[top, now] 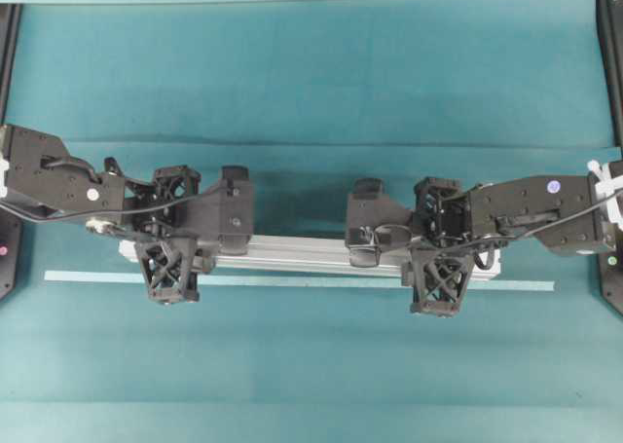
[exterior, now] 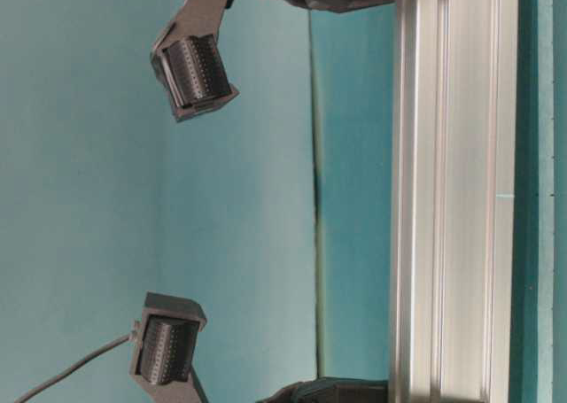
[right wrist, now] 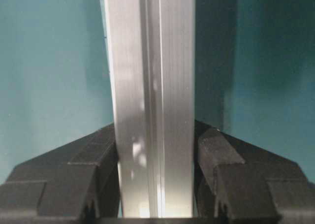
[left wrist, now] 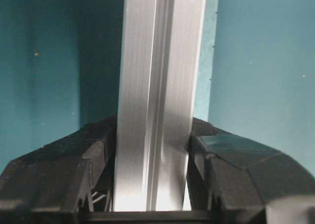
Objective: Lift the metal rail with both hands.
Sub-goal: 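Lower the held rail back onto the table with both grippers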
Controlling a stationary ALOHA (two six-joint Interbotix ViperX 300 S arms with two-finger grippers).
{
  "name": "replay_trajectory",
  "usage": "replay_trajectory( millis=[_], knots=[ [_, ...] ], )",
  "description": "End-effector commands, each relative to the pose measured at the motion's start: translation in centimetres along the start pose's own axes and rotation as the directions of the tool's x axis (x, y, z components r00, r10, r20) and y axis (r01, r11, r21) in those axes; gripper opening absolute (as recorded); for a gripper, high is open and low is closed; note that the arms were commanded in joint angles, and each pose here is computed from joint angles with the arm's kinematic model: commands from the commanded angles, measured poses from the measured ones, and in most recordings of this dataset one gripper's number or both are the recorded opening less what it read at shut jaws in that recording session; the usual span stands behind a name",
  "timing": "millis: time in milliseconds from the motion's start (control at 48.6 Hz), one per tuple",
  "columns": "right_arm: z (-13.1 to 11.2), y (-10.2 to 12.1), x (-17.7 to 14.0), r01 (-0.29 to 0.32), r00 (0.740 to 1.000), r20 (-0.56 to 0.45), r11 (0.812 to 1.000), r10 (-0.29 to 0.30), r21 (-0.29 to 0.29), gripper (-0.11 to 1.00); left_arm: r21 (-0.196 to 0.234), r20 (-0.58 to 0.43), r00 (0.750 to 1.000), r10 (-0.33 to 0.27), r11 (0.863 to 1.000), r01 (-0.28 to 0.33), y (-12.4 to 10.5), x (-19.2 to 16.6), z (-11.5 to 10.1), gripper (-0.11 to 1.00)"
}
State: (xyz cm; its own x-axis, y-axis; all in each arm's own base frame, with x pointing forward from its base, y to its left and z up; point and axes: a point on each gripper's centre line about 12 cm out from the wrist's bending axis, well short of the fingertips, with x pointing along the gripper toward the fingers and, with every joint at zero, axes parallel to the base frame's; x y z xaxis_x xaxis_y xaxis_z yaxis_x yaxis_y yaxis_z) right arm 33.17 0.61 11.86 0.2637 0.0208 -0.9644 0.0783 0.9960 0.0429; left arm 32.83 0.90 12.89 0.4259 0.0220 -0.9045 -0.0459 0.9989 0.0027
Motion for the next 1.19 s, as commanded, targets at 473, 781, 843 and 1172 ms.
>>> replay_trajectory(
  millis=[473, 781, 843, 1172],
  knots=[
    [0.5, 0.0, 0.7, -0.003, 1.0, 0.029, 1.0, 0.003, 0.007, 0.38, -0.036, 0.044, 0.999, -0.012, 0.999, 0.014, -0.8, -0.1, 0.6, 0.36],
    [0.5, -0.1, 1.0, -0.002, 1.0, 0.031, 1.0, 0.001, 0.009, 0.38, -0.043, 0.047, 0.999, -0.013, 0.999, 0.015, -0.8, 0.8, 0.5, 0.36],
    [0.4, -0.2, 1.0, -0.001, 1.0, 0.028, 1.0, 0.001, 0.014, 0.38, -0.042, 0.05, 0.999, -0.013, 0.999, 0.016, -0.8, 0.8, 0.5, 0.36],
    [0.1, -0.4, 1.2, 0.002, 1.0, 0.02, 1.0, -0.002, 0.017, 0.38, -0.041, 0.098, 0.995, -0.017, 0.999, 0.021, -0.8, 1.0, 0.8, 0.36]
  ],
)
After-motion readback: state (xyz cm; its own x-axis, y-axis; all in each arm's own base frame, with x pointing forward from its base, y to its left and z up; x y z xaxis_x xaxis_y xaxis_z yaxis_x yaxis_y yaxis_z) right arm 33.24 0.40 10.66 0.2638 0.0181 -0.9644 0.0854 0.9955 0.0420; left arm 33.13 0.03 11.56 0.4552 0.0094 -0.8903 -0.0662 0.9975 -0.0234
